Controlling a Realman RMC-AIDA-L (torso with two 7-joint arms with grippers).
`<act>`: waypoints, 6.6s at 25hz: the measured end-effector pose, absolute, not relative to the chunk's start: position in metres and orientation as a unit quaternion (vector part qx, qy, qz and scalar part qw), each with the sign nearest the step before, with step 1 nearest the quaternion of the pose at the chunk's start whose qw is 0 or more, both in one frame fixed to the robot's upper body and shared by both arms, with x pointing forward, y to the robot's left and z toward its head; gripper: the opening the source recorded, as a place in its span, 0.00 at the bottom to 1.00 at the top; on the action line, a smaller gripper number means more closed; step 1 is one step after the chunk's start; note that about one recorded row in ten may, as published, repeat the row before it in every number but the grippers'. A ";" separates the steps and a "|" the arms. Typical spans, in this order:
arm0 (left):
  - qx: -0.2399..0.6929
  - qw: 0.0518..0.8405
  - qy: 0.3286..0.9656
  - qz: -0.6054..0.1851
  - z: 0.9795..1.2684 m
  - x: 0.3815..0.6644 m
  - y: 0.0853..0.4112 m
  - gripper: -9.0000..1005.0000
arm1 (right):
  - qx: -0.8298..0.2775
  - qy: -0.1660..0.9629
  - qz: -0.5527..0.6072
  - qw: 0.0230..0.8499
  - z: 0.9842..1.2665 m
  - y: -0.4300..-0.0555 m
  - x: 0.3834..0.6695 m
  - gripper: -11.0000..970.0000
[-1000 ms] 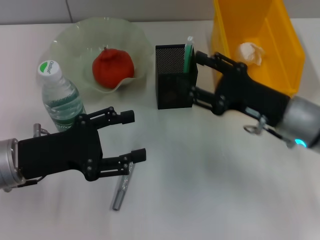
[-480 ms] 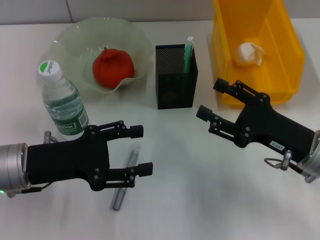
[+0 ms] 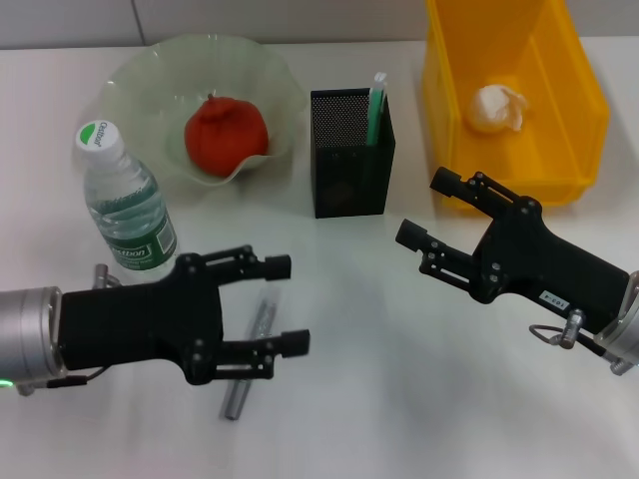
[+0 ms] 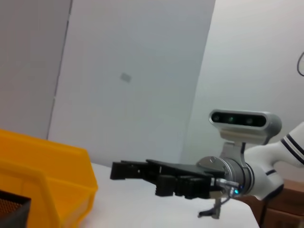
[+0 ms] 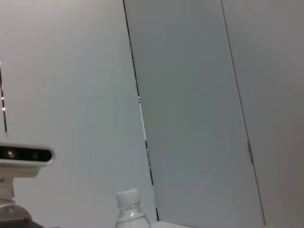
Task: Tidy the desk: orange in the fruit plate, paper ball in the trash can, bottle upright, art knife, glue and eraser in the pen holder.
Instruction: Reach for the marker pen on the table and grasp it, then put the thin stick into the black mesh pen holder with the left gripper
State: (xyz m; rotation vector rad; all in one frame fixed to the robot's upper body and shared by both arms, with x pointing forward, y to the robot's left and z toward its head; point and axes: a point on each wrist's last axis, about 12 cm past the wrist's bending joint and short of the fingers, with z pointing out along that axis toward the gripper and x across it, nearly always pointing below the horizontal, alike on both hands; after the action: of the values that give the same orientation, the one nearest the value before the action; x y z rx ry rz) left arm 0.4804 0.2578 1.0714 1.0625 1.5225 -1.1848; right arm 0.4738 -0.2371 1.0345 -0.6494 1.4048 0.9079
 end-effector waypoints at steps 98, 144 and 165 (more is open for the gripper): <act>0.387 0.103 0.906 -0.137 1.120 0.556 0.151 0.54 | -0.270 0.632 0.376 0.621 1.034 -0.232 0.491 0.80; 0.405 0.093 0.901 -0.126 1.111 0.556 0.148 0.26 | -0.266 0.631 0.376 0.625 1.035 -0.232 0.494 0.80; 0.405 0.094 0.900 -0.128 1.111 0.556 0.147 0.17 | -0.266 0.628 0.378 0.626 1.036 -0.232 0.493 0.80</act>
State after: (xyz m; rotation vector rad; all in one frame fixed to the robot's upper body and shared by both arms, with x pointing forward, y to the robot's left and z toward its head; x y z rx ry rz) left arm 0.5559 0.1470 1.1110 1.2022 2.6712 -0.3789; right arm 0.4934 -0.2317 1.0362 -0.6101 1.4399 0.8675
